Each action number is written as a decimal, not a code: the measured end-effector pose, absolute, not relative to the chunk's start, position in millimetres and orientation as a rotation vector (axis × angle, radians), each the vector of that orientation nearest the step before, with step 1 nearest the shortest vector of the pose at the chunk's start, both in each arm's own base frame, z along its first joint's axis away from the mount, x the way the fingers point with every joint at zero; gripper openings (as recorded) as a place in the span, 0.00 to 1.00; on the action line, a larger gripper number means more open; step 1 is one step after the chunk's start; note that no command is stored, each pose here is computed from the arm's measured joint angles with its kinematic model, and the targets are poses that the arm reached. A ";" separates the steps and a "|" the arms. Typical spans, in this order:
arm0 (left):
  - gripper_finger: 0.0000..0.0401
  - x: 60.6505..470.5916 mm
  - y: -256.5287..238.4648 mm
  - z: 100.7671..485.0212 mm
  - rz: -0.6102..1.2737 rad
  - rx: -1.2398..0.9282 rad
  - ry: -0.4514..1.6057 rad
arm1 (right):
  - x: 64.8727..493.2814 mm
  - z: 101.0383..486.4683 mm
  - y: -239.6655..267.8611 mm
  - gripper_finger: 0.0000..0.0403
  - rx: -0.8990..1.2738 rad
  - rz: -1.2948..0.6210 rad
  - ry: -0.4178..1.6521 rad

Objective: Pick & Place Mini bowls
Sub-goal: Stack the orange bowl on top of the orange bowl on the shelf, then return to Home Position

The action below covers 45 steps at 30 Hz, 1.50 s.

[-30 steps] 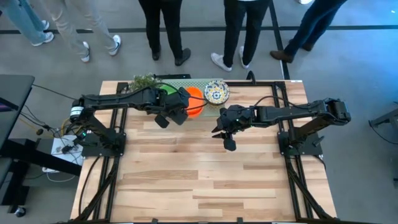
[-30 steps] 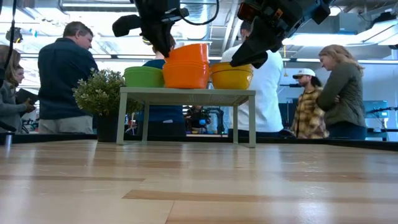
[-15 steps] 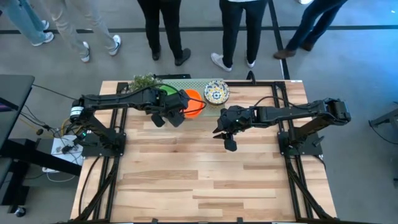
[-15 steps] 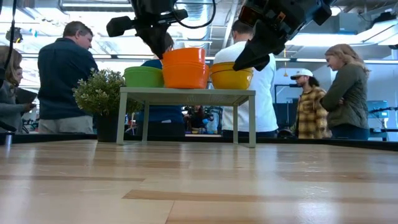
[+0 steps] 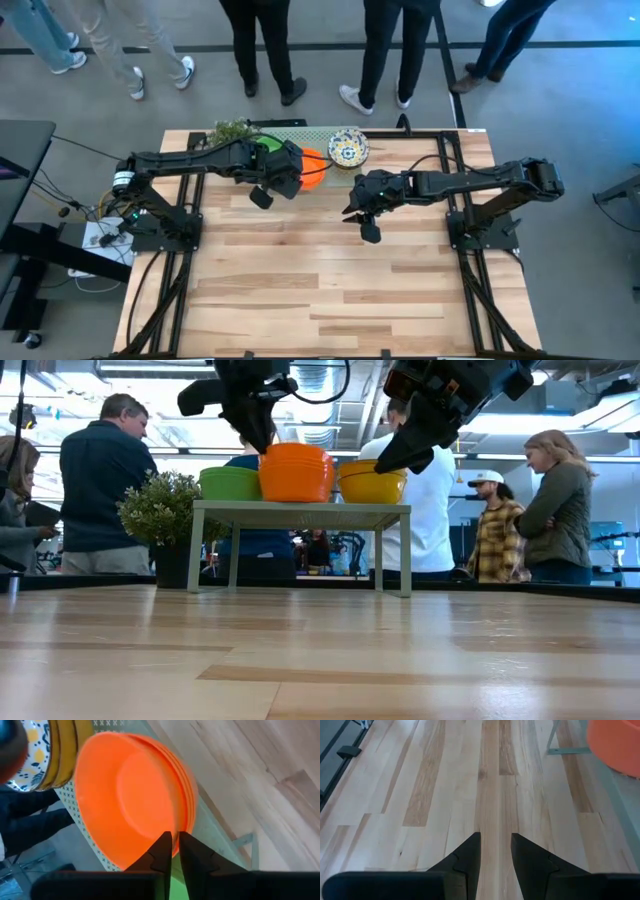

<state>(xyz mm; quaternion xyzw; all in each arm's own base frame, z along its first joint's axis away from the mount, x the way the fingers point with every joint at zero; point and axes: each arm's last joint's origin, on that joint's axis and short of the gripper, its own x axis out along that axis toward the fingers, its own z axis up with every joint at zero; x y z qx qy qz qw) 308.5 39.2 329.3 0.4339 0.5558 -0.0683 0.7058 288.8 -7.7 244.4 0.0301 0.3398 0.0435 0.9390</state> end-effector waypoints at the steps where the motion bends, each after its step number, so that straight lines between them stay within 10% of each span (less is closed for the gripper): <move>1: 0.10 308.9 39.2 329.4 -0.148 0.960 1.231 | 288.8 244.4 -7.7 0.26 0.061 0.089 0.694; 19: 0.34 307.4 0.2 350.0 -0.110 0.959 1.026 | 288.9 244.4 -7.7 0.26 0.061 0.089 0.694; 32: 0.29 218.1 -27.8 416.8 0.193 0.152 0.637 | 288.8 244.3 -7.7 0.26 0.061 0.089 0.694; 45: 0.27 173.0 -35.4 342.0 0.167 -0.019 0.441 | 279.4 266.3 -11.0 0.26 0.190 0.059 0.593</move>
